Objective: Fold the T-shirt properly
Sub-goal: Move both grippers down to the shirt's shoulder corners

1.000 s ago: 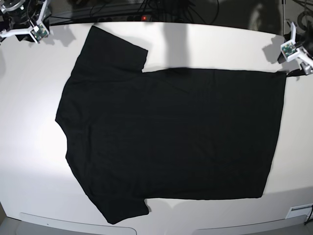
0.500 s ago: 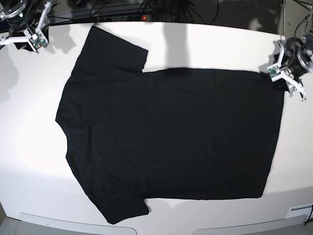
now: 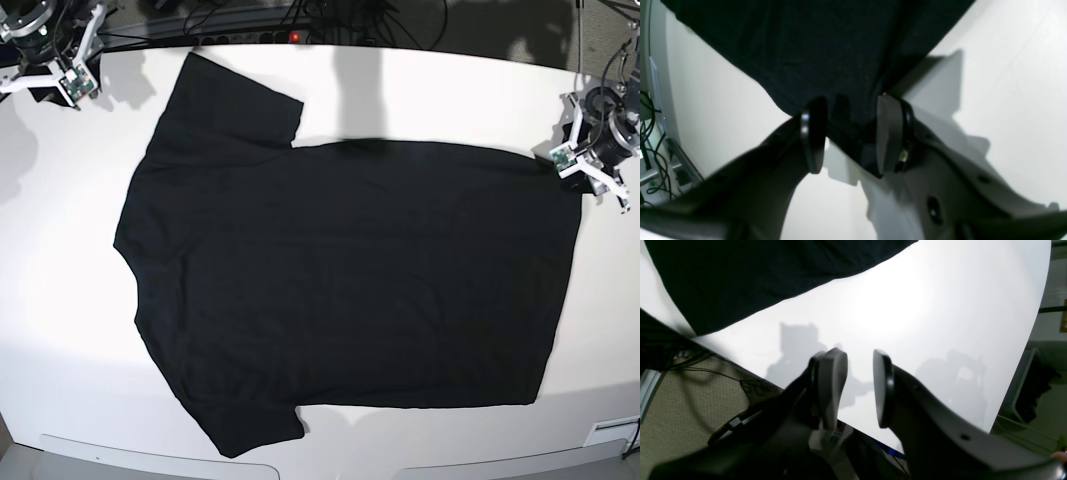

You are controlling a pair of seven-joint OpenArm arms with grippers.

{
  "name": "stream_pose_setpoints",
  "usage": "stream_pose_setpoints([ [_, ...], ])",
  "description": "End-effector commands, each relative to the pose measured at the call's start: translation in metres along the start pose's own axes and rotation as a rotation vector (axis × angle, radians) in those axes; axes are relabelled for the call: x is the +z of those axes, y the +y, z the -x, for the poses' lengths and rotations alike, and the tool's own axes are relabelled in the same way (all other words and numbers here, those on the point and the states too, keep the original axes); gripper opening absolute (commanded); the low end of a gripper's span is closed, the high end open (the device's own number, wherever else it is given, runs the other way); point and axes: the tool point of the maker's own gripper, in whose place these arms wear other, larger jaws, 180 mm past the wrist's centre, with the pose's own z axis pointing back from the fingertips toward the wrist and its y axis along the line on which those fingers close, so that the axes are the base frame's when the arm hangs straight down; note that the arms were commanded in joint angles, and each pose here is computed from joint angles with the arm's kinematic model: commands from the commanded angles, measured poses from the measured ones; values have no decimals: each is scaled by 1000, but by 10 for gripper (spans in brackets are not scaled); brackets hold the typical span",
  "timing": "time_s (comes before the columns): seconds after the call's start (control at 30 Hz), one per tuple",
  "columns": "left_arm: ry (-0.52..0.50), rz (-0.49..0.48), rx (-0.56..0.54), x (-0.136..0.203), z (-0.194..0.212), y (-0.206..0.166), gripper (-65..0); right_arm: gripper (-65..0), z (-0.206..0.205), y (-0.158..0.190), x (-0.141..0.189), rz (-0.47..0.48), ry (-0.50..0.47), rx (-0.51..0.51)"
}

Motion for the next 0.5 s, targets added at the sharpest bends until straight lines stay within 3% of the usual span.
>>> stream_pose_setpoints([
  [0.0,60,25,-22,1,13,-4,-410,-470,-8,-3,3,11,-28,4],
  [0.13,58,25,-20,1,13,-5,-434,-470,-7,-3,3,11,-28,4],
  [0.3,40,26,21,1,10,-5,-634,-470,-10,-3,3,11,-39,5],
  [0.47,100,33,86,2,20,-7,-650,-470,-14,-2,3,7,-66,10],
])
